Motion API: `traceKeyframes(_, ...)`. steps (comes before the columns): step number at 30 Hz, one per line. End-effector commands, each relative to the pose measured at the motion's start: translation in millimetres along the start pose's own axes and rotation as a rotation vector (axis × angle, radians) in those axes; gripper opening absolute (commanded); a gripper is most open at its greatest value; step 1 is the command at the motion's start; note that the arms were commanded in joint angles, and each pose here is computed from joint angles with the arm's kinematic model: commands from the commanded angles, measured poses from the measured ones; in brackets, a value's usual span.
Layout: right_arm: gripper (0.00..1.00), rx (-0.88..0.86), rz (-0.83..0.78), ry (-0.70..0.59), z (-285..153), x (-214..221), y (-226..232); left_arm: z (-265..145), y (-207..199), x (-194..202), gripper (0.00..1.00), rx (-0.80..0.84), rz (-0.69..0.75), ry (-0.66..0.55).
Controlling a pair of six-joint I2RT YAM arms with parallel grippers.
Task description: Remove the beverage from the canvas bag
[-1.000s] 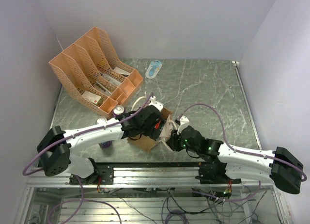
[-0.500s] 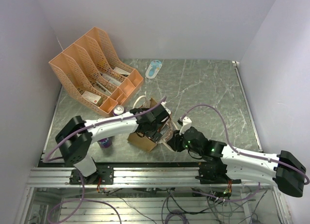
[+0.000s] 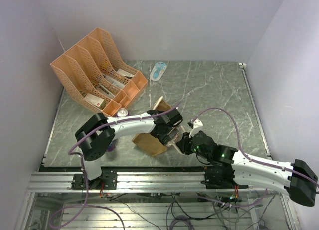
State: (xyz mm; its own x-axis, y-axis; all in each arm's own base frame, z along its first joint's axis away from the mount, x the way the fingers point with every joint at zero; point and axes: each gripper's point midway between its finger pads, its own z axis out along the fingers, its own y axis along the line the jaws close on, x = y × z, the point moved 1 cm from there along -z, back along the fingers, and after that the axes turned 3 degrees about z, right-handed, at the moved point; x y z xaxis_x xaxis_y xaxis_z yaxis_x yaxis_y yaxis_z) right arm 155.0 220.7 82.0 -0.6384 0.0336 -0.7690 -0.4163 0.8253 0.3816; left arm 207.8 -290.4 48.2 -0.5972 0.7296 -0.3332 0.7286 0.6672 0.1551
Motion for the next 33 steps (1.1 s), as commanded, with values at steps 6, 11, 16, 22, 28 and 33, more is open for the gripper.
traceKeyframes(6, 0.23, 0.261, 0.061, -0.100, -13.5, -28.4, -34.6, 15.0, -3.4, -5.3, 0.36, -0.001, -0.055, -0.014)
traceKeyframes(11, 0.18, 0.430, 0.064, -0.196, -27.4, -60.8, -50.7, -16.8, -9.4, -76.0, 0.15, 0.055, -0.100, -0.232)
traceKeyframes(16, 0.14, 0.532, 0.061, -0.272, -37.0, -77.5, -63.4, -59.0, -12.8, -133.6, 0.07, 0.115, -0.151, -0.447)
traceKeyframes(22, 0.11, 0.585, 0.089, -0.320, -44.3, -81.0, -73.6, -103.4, 0.0, -159.7, 0.07, 0.114, -0.224, -0.651)
traceKeyframes(28, 0.10, 0.612, 0.119, -0.342, -49.3, -81.5, -79.1, -137.4, 4.9, -161.7, 0.07, 0.155, -0.269, -0.810)
traceKeyframes(33, 0.10, 0.576, 0.108, -0.330, -46.3, -80.4, -74.5, -159.7, 7.8, -162.7, 0.07, 0.185, -0.311, -0.882)
